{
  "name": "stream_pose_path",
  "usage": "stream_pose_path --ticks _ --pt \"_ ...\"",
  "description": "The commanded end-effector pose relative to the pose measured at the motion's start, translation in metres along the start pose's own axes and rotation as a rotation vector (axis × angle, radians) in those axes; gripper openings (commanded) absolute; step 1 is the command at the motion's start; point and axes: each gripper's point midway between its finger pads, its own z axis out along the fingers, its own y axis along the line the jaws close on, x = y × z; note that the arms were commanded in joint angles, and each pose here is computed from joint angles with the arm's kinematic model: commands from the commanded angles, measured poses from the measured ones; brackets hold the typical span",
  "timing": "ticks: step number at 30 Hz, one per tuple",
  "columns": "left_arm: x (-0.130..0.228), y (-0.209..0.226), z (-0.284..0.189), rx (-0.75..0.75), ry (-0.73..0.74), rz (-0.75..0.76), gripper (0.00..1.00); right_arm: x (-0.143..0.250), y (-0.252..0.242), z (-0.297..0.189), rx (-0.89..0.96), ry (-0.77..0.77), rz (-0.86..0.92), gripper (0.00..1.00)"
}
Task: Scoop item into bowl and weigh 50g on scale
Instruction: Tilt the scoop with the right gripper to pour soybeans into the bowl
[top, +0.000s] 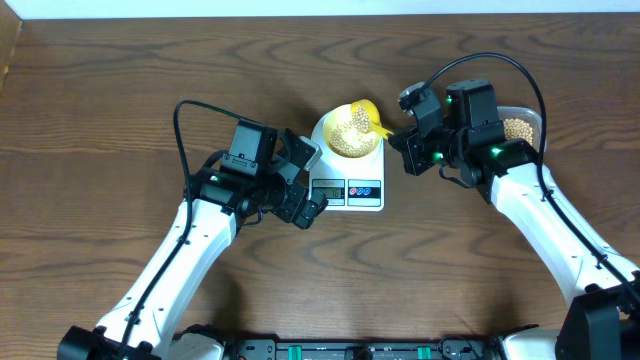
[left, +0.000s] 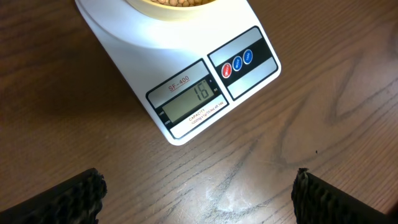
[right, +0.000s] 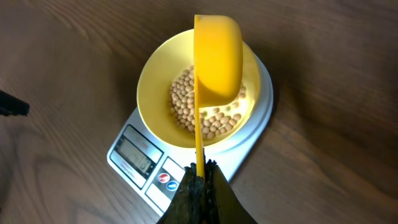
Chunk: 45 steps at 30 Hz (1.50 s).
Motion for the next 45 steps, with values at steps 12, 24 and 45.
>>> stream_pose_path --ticks 12,24,45 --pt "0.001 0.003 0.002 -0.008 0.009 0.004 0.98 -0.005 0.014 0.009 0.041 0.005 -0.213 0.01" --pt "0.001 0.003 0.002 -0.008 0.009 0.004 0.98 -0.014 0.012 0.009 0.06 -0.026 -0.238 0.01" --pt "0.001 0.003 0.002 -0.008 0.009 0.004 0.98 -0.022 0.023 0.011 0.133 -0.021 -0.418 0.01"
